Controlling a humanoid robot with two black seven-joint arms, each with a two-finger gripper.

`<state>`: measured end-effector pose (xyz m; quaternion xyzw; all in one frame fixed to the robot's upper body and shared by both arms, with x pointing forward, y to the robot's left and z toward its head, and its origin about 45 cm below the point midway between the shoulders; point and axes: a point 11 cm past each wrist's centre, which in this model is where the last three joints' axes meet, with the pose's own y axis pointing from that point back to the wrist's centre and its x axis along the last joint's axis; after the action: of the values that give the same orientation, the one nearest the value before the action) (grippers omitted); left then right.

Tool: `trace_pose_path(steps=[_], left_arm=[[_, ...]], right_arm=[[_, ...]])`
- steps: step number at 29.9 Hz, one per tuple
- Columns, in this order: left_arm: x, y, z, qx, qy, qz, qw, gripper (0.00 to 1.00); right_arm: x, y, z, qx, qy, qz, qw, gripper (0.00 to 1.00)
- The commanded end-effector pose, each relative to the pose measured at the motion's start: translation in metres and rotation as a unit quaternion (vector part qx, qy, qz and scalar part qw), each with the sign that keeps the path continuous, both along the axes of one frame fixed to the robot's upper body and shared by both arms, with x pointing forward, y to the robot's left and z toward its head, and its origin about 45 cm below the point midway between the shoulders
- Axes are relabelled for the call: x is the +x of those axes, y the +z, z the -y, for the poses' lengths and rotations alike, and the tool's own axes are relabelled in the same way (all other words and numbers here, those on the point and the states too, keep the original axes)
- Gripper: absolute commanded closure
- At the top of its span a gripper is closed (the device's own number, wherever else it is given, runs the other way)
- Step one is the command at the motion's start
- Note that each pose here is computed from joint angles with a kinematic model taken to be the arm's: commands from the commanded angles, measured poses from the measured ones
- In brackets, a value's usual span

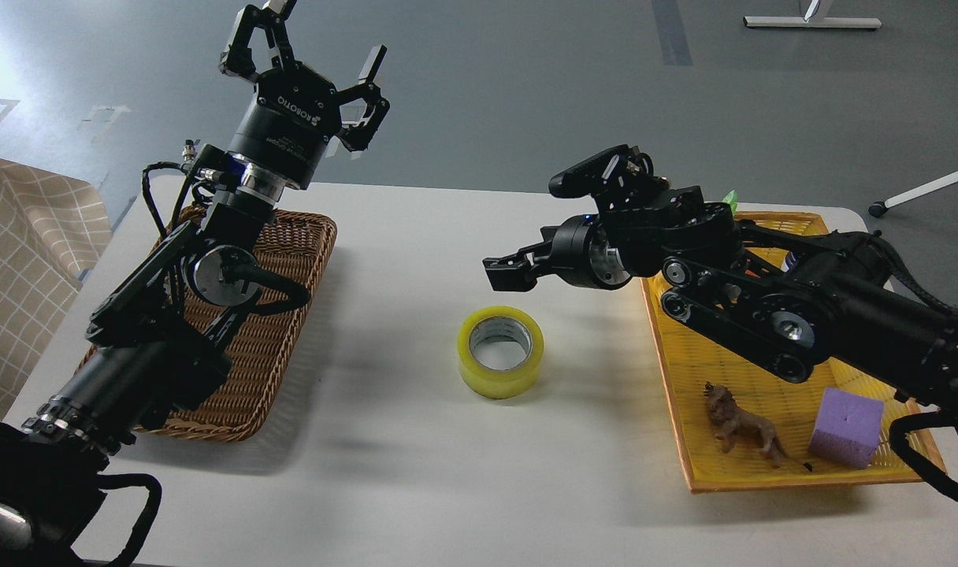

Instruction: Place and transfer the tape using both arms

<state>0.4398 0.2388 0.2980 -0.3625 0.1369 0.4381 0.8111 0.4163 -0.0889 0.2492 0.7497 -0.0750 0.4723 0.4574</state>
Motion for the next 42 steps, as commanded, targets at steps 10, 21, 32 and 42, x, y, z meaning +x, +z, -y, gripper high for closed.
trace_pose_path(steps=[10, 21, 32, 42], left_arm=[[0.001, 0.003, 0.002, 0.037, -0.003, 0.013, 0.999, 0.02], [0.003, 0.011, 0.006, 0.034, -0.006, 0.021, 0.999, 0.02], [0.003, 0.014, -0.003, 0.061, 0.000, 0.028, 0.998, 0.02], [-0.021, 0.051, 0.033, 0.331, -0.003, 0.177, 0.927, 0.02]], right_arm=[[0.033, 0.151, 0.096, 0.398, -0.133, -0.026, 0.907, 0.01], [0.021, 0.151, 0.201, 0.769, -0.175, -0.093, 0.608, 0.02], [0.007, 0.090, 0.211, 0.856, -0.204, -0.174, 0.443, 0.02], [-0.001, 0.070, 0.206, 0.860, -0.215, -0.189, 0.423, 0.02]])
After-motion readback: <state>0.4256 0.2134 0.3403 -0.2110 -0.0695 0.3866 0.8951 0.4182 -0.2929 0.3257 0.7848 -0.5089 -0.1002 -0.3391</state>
